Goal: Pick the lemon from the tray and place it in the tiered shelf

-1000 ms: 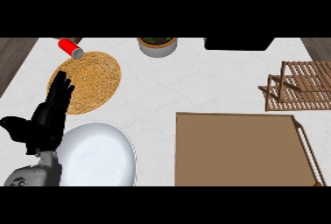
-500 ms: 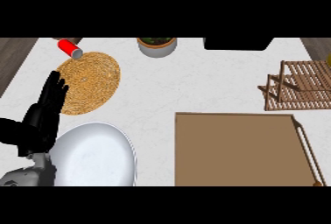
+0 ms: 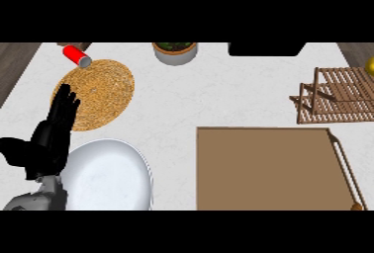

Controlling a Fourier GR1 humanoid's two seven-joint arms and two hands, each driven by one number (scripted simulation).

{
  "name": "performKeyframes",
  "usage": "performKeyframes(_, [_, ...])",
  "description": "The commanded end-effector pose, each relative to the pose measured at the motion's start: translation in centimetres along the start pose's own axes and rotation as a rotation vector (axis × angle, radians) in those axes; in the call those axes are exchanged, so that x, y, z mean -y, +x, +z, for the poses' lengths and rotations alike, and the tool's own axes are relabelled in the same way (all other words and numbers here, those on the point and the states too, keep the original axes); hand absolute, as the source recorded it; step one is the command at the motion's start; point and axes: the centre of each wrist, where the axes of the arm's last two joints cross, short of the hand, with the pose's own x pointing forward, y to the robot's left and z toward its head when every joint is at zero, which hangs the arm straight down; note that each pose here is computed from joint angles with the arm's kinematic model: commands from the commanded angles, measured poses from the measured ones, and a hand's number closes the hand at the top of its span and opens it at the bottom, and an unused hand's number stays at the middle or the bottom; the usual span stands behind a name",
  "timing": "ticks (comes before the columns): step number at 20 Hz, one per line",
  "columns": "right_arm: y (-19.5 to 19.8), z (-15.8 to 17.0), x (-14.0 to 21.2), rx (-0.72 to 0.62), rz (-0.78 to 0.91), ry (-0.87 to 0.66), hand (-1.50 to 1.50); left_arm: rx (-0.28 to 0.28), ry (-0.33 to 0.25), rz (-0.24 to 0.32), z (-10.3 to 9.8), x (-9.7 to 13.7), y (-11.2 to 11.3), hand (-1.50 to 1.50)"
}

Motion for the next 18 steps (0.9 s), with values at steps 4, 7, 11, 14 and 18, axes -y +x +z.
performKeyframes(4, [-2.1, 3.8, 9.1, -0.097, -0.031, -0.086, -1.50, 0.004, 0.004, 0.001, 0.0, -0.9, 0.0, 0.00])
performKeyframes(7, [-0.2, 4.8, 12.9, -0.086, -0.025, -0.048, -1.50, -0.001, -0.005, 0.006, 0.4, 0.7, 1.1, 0.00])
performKeyframes(11, [-1.9, 6.6, 14.3, -0.070, -0.044, -0.031, -1.50, 0.011, -0.003, 0.003, -1.1, -0.9, 0.5, 0.00])
performKeyframes(14, [-2.9, 7.6, 14.9, -0.067, -0.033, -0.017, -1.50, -0.001, 0.003, 0.010, 0.1, -1.7, 1.0, 0.00])
performKeyframes(18, [-2.3, 8.2, 16.2, -0.059, -0.046, 0.018, -1.50, 0.011, 0.005, 0.012, -0.4, -0.1, 0.1, 0.00])
